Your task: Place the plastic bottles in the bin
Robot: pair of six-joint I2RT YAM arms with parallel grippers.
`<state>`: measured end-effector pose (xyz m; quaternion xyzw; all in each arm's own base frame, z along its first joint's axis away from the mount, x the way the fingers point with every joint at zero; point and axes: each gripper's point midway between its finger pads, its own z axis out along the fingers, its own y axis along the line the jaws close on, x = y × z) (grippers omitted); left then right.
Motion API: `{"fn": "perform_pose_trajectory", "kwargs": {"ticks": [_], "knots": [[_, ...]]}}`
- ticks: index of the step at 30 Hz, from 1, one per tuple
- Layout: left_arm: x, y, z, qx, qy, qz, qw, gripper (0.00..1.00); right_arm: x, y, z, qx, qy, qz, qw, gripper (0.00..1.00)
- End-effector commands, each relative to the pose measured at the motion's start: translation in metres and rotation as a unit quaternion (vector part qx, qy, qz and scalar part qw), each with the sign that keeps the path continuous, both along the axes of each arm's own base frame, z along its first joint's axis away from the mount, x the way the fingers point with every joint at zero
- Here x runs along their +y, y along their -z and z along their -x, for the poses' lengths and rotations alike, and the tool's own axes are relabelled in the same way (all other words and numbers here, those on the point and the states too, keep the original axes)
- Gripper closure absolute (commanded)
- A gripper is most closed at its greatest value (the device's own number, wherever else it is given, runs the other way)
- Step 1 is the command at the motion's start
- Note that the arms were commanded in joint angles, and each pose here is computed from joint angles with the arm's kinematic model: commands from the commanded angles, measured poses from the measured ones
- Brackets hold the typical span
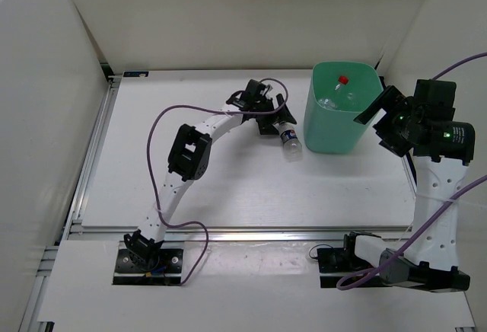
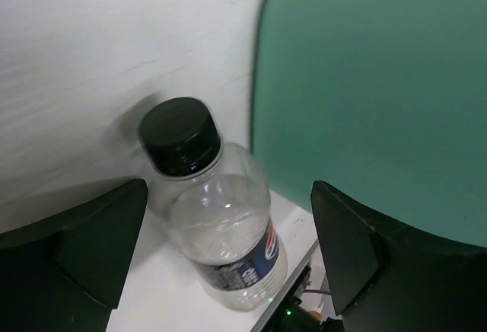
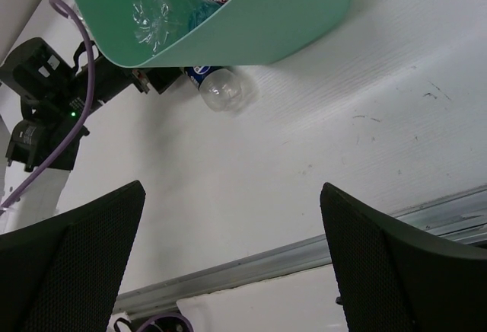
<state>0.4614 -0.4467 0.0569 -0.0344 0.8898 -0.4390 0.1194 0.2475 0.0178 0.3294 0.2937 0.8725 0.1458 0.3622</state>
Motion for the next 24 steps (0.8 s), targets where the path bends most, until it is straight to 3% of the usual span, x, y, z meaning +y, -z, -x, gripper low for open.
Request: {"fn": "perform_pose_trajectory", "kwargs": {"ticks": [1,3,5,6,9,14,17,18,21,22,24], "knots": [[-0.036,-0.014,0.024,-0.012,0.042,0.02,0.999,0.0,-0.003,-0.001,-0.002,-0.011,-0.005,0.012,1.0,0.0],[-0.04,-0.007,0.035,-0.01,0.059,0.015,0.998,0.03,-0.003,0.002,-0.001,-0.005,-0.005,0.011,1.0,0.0],[-0.041,-0.004,0.049,-0.004,0.078,0.013,0.997,0.13,-0.003,0.002,-0.001,-0.005,-0.005,0.011,1.0,0.0],[-0.034,0.01,0.056,0.009,0.082,-0.001,0.997,0.28,-0.003,0.002,-0.001,-0.005,-0.005,0.011,1.0,0.0],[-0.008,0.017,0.061,0.013,0.088,-0.018,0.996,0.46,-0.003,0.002,-0.001,-0.005,-0.005,0.011,1.0,0.0],[0.043,-0.022,0.039,-0.032,0.033,-0.046,0.998,0.47,-0.003,0.0,0.0,-0.01,-0.005,0.011,1.0,0.0],[0.071,-0.093,0.005,-0.116,-0.041,-0.054,0.991,0.47,-0.003,0.0,0.0,-0.01,-0.005,0.011,1.0,0.0],[0.077,-0.145,-0.015,-0.17,-0.072,-0.038,0.982,0.47,-0.003,0.0,0.0,-0.01,-0.005,0.011,1.0,0.0],[0.068,-0.22,-0.044,-0.264,-0.09,-0.003,0.96,0.47,-0.002,0.0,0.0,-0.01,-0.002,0.008,1.0,0.0],[0.062,-0.305,-0.053,-0.365,-0.103,0.033,0.925,0.47,-0.004,-0.008,0.0,-0.021,0.006,0.01,1.0,0.0],[0.046,-0.353,-0.064,-0.478,-0.101,0.052,0.871,0.47,-0.007,-0.016,-0.001,-0.027,0.015,0.013,0.999,0.0]]}}
